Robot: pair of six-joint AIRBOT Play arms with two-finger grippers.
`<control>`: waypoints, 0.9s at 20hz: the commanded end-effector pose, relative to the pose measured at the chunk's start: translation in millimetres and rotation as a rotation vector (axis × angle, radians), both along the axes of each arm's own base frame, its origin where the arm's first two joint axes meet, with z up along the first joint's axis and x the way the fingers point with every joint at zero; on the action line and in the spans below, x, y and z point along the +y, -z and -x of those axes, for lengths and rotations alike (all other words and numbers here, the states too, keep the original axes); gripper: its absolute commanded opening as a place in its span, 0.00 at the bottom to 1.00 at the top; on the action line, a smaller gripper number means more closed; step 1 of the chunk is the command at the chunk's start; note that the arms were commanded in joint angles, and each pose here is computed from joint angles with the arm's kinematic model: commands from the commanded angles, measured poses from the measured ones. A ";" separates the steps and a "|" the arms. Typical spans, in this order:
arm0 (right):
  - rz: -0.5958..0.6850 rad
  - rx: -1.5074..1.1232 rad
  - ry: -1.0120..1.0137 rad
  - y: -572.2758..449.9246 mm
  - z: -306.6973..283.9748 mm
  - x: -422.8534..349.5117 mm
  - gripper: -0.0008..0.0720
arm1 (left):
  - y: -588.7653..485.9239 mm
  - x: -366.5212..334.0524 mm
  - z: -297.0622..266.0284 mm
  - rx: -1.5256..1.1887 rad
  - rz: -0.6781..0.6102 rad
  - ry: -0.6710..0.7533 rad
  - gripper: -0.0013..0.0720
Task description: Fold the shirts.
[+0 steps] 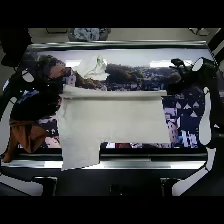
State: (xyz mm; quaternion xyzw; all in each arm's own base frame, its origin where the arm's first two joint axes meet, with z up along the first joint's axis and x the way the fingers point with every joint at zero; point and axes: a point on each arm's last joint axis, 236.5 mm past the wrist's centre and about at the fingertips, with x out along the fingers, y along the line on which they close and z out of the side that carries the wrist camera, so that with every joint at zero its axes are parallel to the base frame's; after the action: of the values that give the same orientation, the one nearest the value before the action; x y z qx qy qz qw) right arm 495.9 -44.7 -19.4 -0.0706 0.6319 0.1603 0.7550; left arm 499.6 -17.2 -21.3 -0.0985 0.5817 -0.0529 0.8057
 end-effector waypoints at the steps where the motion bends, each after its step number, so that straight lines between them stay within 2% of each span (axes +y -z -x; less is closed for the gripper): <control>1: -0.045 0.294 -0.071 14.9 64.2 8.5 0.08 | 22.6 0.9 71.2 0.294 -0.014 0.078 0.06; 9: -0.089 0.405 -0.049 42.3 88.1 18.0 0.08 | 36.5 -12.3 107.0 0.486 0.055 0.066 0.06; 10: -0.095 0.400 -0.047 41.0 87.4 19.3 0.10 | 35.5 -16.0 105.2 0.480 0.074 0.068 0.11; 11: -0.095 0.399 -0.048 38.2 88.2 19.6 0.24 | 31.9 -14.5 102.3 0.468 0.077 0.064 0.37; 12: -0.092 0.396 -0.058 32.0 90.2 19.0 0.53 | 24.7 -10.8 98.6 0.450 0.077 0.055 0.59; 13: -0.092 0.385 -0.067 23.4 92.1 16.4 0.75 | 15.5 -6.5 94.7 0.428 0.080 0.046 0.60; 14: -0.093 0.358 -0.054 12.5 91.6 11.0 0.80 | 3.9 -0.9 91.8 0.406 0.086 0.035 0.60; 18: -0.099 0.321 0.053 -29.5 113.9 -34.2 0.80 | -24.4 18.8 122.5 0.449 0.113 -0.001 0.60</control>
State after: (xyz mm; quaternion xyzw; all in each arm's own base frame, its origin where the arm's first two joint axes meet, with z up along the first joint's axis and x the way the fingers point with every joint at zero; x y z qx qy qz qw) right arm 396.8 -56.5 -14.1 -0.0086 0.7427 0.1981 0.6396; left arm 397.6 -6.9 -13.7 -0.1382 0.7322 -0.0639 0.6638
